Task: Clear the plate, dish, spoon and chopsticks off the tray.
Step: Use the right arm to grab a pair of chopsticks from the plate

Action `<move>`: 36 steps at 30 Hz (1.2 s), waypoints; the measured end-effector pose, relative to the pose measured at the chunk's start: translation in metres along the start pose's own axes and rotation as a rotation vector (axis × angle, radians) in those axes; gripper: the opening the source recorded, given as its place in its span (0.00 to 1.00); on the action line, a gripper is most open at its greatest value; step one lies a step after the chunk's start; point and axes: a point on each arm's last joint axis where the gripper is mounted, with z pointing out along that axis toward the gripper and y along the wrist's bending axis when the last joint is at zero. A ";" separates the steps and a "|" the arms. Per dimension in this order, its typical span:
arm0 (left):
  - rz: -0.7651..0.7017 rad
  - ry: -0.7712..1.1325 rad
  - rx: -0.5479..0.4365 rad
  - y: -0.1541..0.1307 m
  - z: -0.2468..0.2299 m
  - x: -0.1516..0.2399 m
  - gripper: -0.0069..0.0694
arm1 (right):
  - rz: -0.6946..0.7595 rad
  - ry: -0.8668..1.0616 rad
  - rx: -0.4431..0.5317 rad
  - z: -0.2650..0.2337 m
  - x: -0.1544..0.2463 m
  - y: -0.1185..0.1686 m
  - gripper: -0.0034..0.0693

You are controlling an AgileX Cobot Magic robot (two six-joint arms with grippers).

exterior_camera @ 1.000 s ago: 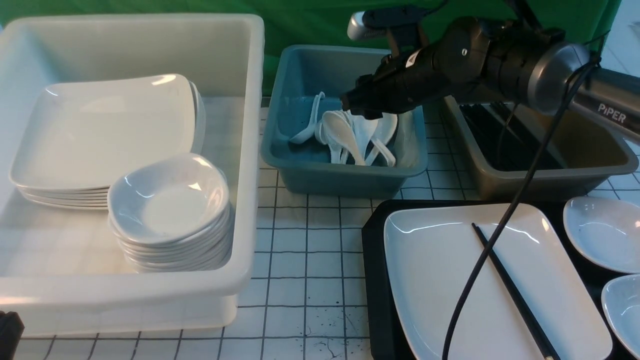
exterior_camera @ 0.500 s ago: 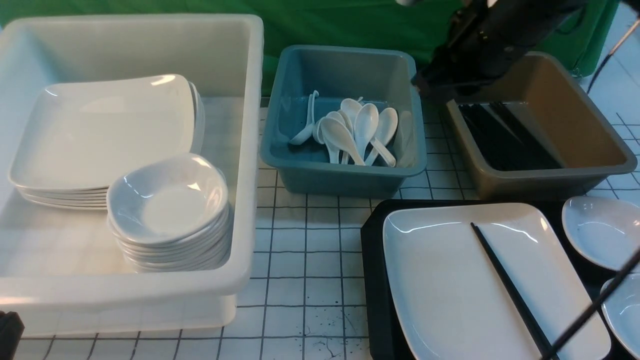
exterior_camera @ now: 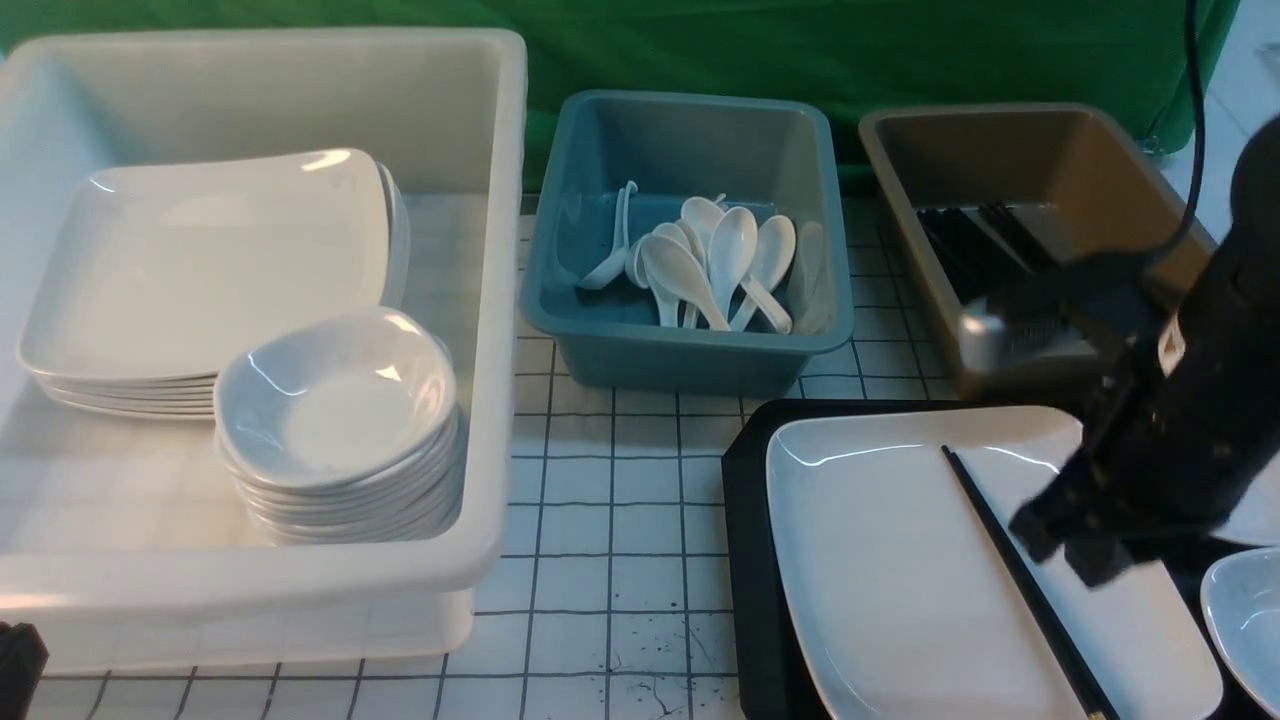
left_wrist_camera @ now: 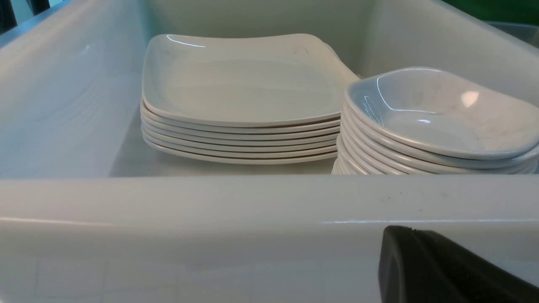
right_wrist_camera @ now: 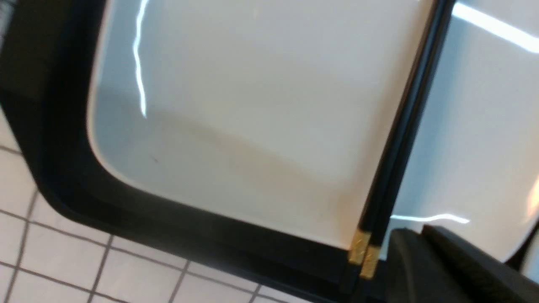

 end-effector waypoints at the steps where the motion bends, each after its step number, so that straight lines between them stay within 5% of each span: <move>1: -0.005 0.000 0.000 0.000 0.000 0.000 0.12 | 0.009 0.015 0.000 0.009 0.004 0.000 0.11; 3: -0.006 0.000 0.000 0.000 0.000 0.000 0.12 | 0.018 0.031 0.000 0.019 0.010 0.001 0.12; 12: -0.006 0.000 0.000 0.000 0.000 0.000 0.12 | 0.077 -0.007 0.055 0.046 0.011 -0.004 0.53; 17: -0.006 0.000 0.000 0.000 0.000 0.000 0.12 | 0.081 0.023 0.069 0.066 0.004 -0.006 0.58; 27: -0.006 0.000 0.000 0.000 0.000 0.000 0.12 | 0.066 0.091 0.088 0.089 0.000 -0.007 0.58; 30: -0.006 0.000 0.000 0.000 0.000 0.000 0.12 | 0.069 0.094 0.085 0.089 -0.001 -0.007 0.52; 34: -0.006 0.000 0.000 0.000 0.000 0.000 0.12 | 0.065 0.121 0.084 0.089 0.001 -0.007 0.21; 36: -0.006 0.000 0.000 0.000 0.000 0.000 0.12 | 0.063 0.132 0.087 0.089 0.001 -0.007 0.22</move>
